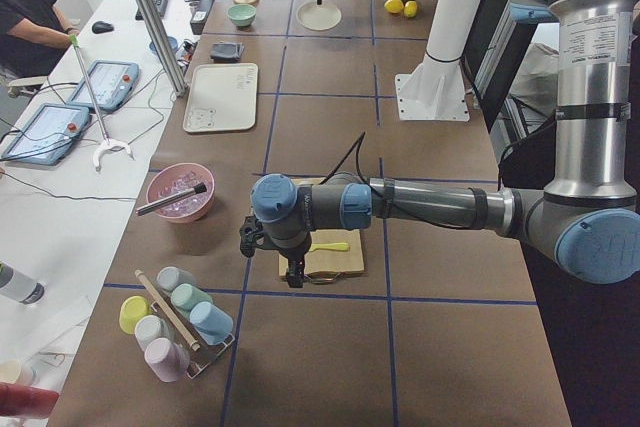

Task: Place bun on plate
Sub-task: 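Slide the white plate with the right gripper toward the table centre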

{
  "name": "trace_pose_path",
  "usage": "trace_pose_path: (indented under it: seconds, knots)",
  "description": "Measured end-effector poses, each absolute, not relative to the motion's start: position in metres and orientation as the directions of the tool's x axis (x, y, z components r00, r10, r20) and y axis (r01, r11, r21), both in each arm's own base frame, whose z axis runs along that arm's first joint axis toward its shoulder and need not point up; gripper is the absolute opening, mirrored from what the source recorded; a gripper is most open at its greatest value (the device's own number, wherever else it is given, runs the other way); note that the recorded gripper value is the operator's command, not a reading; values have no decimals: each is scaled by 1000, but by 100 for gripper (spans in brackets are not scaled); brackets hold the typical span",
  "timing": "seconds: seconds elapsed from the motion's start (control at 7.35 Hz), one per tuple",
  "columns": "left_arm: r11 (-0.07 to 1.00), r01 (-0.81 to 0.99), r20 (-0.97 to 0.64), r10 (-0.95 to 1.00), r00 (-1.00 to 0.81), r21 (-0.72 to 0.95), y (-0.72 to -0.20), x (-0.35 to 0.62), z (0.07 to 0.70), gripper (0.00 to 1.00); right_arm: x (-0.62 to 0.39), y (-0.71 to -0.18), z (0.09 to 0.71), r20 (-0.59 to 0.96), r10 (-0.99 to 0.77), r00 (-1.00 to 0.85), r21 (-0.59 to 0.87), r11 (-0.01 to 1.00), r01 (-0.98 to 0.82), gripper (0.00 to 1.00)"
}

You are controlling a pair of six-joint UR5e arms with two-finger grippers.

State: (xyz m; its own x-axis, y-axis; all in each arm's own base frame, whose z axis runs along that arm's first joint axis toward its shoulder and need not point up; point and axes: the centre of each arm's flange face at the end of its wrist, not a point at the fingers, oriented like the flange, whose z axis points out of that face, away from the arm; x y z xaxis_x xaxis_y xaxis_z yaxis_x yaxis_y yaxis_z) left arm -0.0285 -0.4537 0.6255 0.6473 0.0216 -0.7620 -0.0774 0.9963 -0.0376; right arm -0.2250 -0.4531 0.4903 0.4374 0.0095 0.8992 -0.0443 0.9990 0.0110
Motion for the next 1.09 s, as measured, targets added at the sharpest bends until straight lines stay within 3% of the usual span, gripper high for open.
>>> trace_pose_path:
  seconds: [0.27,0.82,1.09]
  knots:
    - [997,-79,-763,34,646,-22,-455,-28,618,100,-328,-450,395,927,116,356,-100,993,-64,0]
    - [996,-86,-763,46,645,-13,-456,-25,615,100,-491,-412,283,892,213,400,-178,976,-122,2]
    - [994,-107,-763,59,643,-13,-456,-15,615,100,-532,-399,272,877,222,425,-177,974,-142,24]
